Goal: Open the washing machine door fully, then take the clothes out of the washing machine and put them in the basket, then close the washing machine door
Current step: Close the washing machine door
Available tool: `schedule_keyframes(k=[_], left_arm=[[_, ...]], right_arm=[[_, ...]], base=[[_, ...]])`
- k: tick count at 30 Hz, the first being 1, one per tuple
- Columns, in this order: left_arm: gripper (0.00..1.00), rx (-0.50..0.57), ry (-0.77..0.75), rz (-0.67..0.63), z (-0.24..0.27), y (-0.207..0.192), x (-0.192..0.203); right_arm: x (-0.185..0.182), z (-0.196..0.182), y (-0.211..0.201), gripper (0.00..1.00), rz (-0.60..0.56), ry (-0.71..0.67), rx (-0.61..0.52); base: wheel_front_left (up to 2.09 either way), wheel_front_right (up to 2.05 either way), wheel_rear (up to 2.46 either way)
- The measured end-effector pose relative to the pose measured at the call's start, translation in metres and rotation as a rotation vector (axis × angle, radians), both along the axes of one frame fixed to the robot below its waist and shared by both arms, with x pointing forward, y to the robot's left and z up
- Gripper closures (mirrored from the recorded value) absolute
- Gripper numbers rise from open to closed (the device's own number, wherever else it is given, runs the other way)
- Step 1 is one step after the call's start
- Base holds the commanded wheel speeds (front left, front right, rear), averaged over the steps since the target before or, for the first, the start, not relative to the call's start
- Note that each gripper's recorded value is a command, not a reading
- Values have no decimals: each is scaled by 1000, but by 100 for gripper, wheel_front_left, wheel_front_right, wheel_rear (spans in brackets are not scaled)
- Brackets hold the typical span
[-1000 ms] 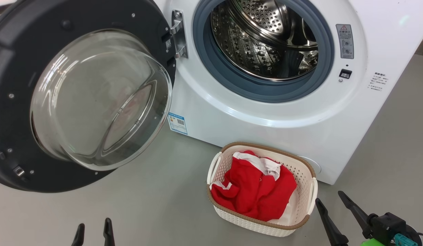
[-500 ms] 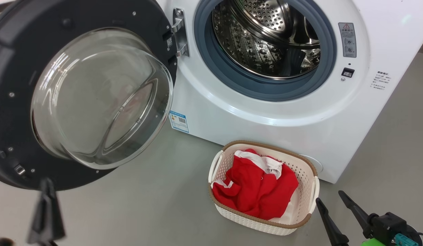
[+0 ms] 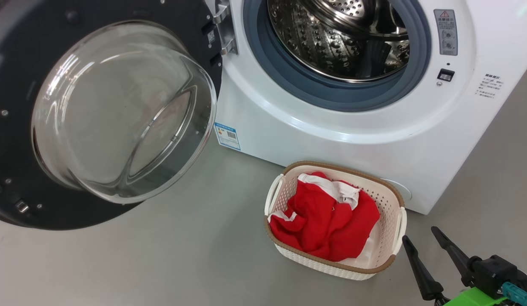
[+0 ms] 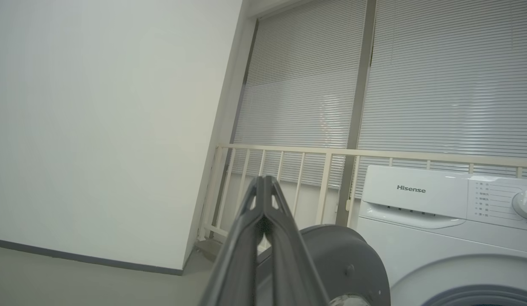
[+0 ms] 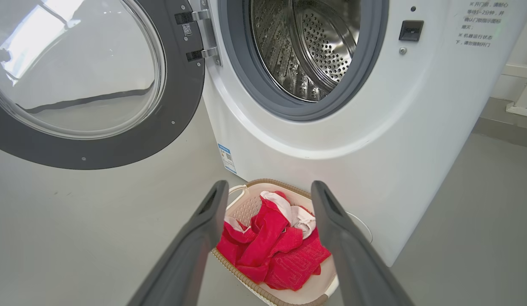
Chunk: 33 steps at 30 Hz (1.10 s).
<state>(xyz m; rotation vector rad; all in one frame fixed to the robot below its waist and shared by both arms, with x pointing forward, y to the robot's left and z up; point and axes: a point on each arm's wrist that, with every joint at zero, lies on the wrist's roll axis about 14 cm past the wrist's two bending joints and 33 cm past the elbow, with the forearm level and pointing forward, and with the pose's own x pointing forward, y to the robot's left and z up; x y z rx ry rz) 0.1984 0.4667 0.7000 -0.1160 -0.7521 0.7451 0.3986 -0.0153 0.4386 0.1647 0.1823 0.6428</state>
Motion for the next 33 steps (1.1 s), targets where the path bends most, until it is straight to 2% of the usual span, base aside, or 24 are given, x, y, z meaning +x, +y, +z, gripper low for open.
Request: schedule_keyframes(k=[3,9,17,18,28,33], left_arm=[[100,-33,-30,20,9,26,-1],[100,-109,26,37,0,60,5],[100,-427,105,-67,-42,92,35],[100,-506,115,-106,-48,95,42],[100,-721,358,-228,-95,88,70],[100,-786,442,-294,-112,76,83]], right_arm=[[1,-4,0,0,1,9,0],[3,-9,0,0,0,23,1],[4,-17,-4,0,-4,41,-5],[6,-19,-5,0,-4,44,-8],[14,-23,-7,0,-11,47,-7],[14,-27,-9,0,-16,57,-6]], base=[[0,0,0],[0,0,0],[0,0,0],[0,0,0],[0,0,0],[0,0,0]])
